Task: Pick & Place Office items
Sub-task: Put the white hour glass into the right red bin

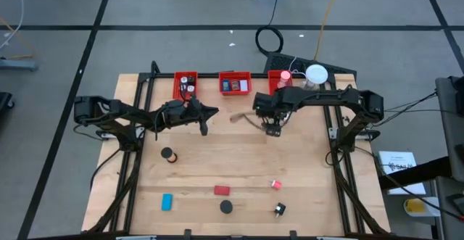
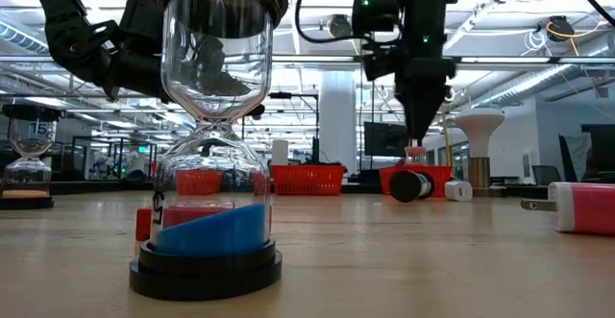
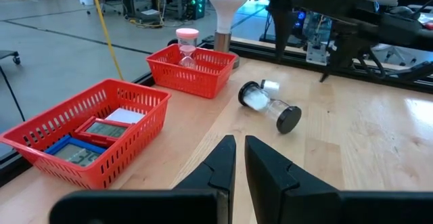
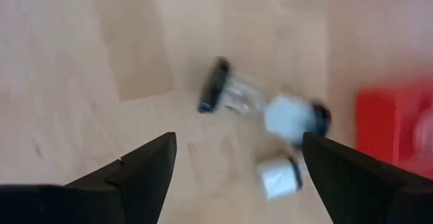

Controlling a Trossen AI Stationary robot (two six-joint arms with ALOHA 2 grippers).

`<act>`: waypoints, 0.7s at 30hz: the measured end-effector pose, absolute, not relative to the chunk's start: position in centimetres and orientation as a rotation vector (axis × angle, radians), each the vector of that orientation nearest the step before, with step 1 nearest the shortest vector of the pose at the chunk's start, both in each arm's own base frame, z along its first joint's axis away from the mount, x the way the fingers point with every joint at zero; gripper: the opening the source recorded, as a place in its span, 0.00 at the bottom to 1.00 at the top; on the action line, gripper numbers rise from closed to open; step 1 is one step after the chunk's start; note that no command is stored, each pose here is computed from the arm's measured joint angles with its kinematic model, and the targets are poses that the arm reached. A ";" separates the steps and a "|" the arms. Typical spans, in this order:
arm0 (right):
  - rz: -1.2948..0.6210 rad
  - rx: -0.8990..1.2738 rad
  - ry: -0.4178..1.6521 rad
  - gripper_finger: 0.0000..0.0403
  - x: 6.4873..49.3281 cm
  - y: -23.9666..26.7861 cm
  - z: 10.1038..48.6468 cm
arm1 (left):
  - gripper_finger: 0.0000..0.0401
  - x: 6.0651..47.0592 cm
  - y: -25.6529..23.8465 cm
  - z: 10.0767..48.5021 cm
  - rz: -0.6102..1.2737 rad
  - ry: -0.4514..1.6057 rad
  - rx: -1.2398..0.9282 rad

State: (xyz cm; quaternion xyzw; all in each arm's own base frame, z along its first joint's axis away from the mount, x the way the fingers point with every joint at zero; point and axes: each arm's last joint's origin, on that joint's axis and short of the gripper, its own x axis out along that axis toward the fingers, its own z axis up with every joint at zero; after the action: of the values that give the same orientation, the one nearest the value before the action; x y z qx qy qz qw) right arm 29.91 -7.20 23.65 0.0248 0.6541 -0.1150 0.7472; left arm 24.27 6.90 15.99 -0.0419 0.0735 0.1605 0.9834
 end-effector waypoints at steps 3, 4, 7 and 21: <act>-0.096 -0.119 1.435 0.75 30.6 -6.9 22.5 | 0.09 24.3 6.9 16.0 0.322 0.148 -0.084; -0.062 -0.157 1.434 0.75 30.8 -6.9 22.2 | 0.09 24.3 6.9 16.0 0.323 0.148 -0.084; 0.023 -0.244 1.461 0.73 31.5 -7.1 20.9 | 0.09 24.3 6.9 16.0 0.323 0.148 -0.084; 0.251 -0.420 1.568 0.72 32.2 -7.1 17.8 | 0.09 24.3 6.9 16.0 0.322 0.148 -0.084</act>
State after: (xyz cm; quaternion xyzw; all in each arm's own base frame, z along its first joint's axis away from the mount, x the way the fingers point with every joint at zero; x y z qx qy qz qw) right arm 32.20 -7.10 17.84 -0.1870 0.6989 0.1117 0.6812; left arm 24.27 6.90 15.99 -0.0419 0.0735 0.1602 0.9835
